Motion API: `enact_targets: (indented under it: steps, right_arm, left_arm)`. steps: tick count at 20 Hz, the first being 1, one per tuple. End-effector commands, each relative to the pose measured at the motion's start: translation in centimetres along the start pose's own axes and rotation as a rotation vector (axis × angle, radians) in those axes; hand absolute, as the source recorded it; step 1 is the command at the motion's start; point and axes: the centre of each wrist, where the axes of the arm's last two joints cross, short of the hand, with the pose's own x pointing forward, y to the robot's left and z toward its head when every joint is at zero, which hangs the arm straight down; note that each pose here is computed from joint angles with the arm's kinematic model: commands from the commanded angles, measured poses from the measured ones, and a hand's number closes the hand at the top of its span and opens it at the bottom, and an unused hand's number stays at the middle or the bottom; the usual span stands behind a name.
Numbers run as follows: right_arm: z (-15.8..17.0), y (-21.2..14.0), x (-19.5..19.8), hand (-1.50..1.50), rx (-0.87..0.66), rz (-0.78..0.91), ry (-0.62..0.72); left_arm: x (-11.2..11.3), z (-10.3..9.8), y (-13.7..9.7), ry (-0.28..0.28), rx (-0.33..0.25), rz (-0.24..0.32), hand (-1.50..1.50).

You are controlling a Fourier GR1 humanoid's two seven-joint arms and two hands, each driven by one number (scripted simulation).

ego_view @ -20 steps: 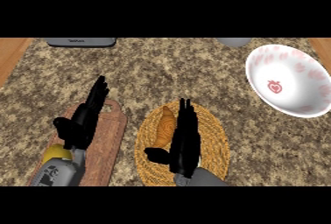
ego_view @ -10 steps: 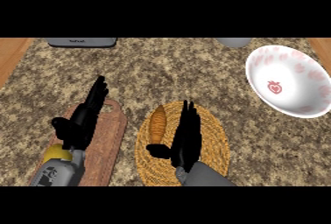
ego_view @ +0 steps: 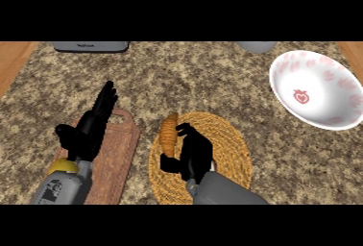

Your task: Pick the croissant from the placemat and place it in the bowl

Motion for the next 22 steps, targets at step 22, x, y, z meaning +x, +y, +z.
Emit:
enact_targets:
  steps: [22]
  right_arm:
    - [-2.2, -14.2, 1.8, 1.50, -0.158, -0.287, -0.565]
  left_arm:
    - [-0.3, 1.4, -1.0, -0.004, 0.034, -0.022, 0.00]
